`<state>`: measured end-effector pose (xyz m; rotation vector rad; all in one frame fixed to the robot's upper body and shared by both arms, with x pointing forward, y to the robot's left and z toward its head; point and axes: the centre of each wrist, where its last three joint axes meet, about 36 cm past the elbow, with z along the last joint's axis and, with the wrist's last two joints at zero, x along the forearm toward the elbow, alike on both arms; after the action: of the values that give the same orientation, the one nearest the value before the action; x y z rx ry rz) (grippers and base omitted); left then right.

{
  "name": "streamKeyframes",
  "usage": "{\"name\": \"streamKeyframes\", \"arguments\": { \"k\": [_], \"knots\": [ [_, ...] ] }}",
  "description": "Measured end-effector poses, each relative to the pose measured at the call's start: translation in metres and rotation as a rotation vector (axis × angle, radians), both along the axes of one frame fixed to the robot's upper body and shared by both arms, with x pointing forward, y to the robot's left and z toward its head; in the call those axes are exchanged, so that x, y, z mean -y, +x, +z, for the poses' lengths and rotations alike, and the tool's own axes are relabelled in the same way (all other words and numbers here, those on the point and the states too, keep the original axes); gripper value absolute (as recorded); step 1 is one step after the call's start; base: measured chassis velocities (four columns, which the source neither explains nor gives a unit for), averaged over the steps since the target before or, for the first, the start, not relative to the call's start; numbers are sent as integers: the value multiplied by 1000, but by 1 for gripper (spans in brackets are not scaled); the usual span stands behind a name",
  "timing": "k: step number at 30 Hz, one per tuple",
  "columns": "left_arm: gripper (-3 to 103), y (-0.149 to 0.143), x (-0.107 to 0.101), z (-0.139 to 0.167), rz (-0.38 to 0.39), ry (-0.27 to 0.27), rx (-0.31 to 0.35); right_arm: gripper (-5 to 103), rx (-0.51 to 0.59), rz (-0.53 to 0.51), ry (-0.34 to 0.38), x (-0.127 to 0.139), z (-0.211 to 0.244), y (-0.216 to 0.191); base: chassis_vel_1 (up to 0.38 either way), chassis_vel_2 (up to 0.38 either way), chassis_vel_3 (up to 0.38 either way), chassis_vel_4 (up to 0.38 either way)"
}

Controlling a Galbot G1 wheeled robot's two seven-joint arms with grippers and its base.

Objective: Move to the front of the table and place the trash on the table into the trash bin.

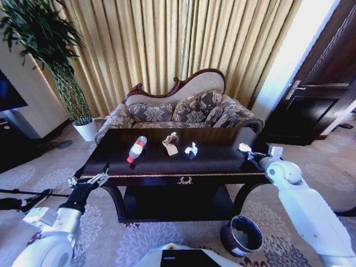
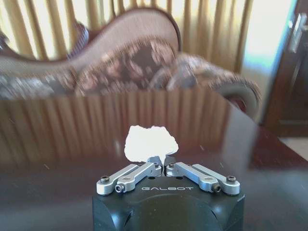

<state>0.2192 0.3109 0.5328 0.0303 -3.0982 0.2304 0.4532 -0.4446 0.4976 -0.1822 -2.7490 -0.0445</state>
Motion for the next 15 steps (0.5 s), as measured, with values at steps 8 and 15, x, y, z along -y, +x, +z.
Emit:
{"name": "streamKeyframes", "arguments": {
  "k": [8, 15],
  "knots": [
    [100, 0, 0, 0, 13, -4, 8, 0, 272, 88, 46, -36, 10, -42, 0, 0, 0, 0],
    [100, -1, -4, 2, 31, -11, 9, 0, 406, 160, 85, -88, 31, -84, 0, 0, 0, 0]
  ]
}}
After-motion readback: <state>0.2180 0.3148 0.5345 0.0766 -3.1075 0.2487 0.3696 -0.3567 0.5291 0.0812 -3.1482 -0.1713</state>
